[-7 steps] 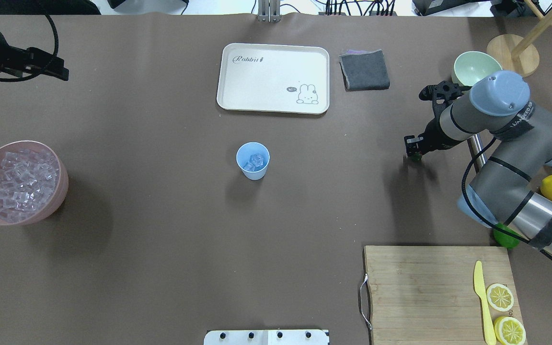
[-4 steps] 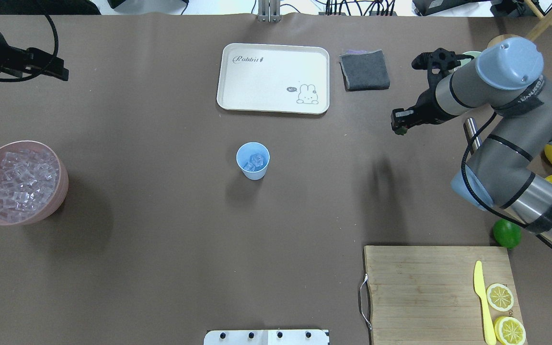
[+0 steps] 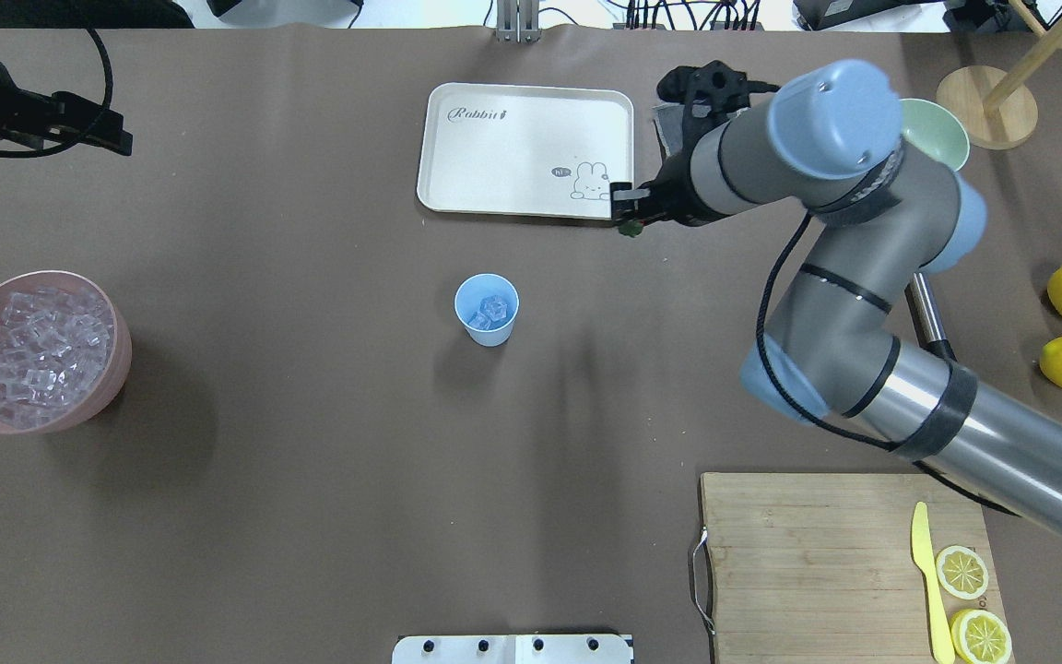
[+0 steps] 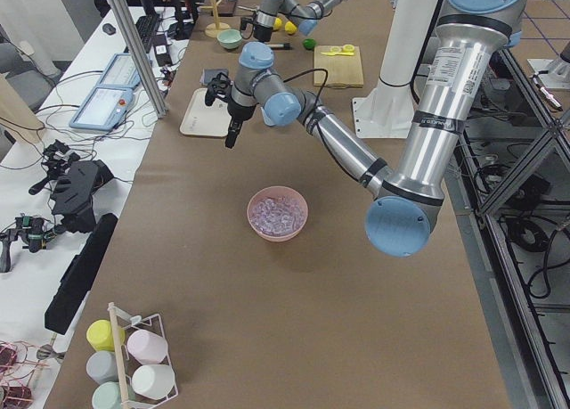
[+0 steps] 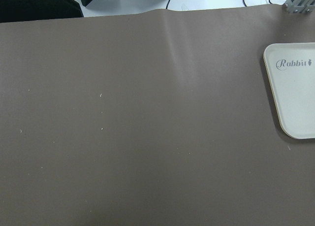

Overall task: Mash ice and strawberries in cup
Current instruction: 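Carry the strawberry with the right gripper over the blue cup, then open the right gripper to drop the strawberry into the blue cup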

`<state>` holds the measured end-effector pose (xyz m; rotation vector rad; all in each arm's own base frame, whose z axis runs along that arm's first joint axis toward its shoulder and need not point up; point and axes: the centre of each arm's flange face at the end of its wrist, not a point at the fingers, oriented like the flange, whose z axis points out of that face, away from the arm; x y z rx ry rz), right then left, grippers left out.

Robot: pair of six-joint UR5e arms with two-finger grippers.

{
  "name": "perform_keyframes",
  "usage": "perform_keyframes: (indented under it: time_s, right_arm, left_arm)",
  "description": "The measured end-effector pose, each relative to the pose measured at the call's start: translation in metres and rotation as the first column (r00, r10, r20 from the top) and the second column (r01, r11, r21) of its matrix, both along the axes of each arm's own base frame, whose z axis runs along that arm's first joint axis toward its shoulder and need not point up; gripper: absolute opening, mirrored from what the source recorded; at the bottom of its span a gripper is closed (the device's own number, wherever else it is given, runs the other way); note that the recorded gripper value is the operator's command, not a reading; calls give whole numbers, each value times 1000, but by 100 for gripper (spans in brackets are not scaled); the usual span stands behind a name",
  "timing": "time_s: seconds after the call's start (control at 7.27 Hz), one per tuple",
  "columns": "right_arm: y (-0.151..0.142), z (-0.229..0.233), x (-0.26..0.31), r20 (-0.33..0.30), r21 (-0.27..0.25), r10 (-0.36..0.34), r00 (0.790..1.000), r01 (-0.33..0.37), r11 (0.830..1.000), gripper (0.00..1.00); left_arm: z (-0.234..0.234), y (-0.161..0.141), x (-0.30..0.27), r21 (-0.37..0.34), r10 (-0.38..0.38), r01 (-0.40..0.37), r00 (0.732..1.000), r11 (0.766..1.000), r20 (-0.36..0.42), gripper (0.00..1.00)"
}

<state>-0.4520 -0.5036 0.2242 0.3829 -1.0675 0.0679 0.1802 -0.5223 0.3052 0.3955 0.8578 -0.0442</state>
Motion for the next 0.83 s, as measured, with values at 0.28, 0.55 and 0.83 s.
perform_keyframes:
  time_s: [0.28,0.55,0.83]
  right_arm:
    - [42,-28,-53,23,23,28,999,-29,999,0]
    - [61,-33,-77,16,46,39,999,-40,998,0]
    - [77,-38,-97,11,68,48,999,-48,997,0]
  left_arm:
    - [2,-1,0,-1,-1,1,1000,1000,1,98]
    - [5,-3,1,7,0,0,1000,1000,-2,98]
    - [7,-4,1,8,-1,1,1000,1000,-3,98]
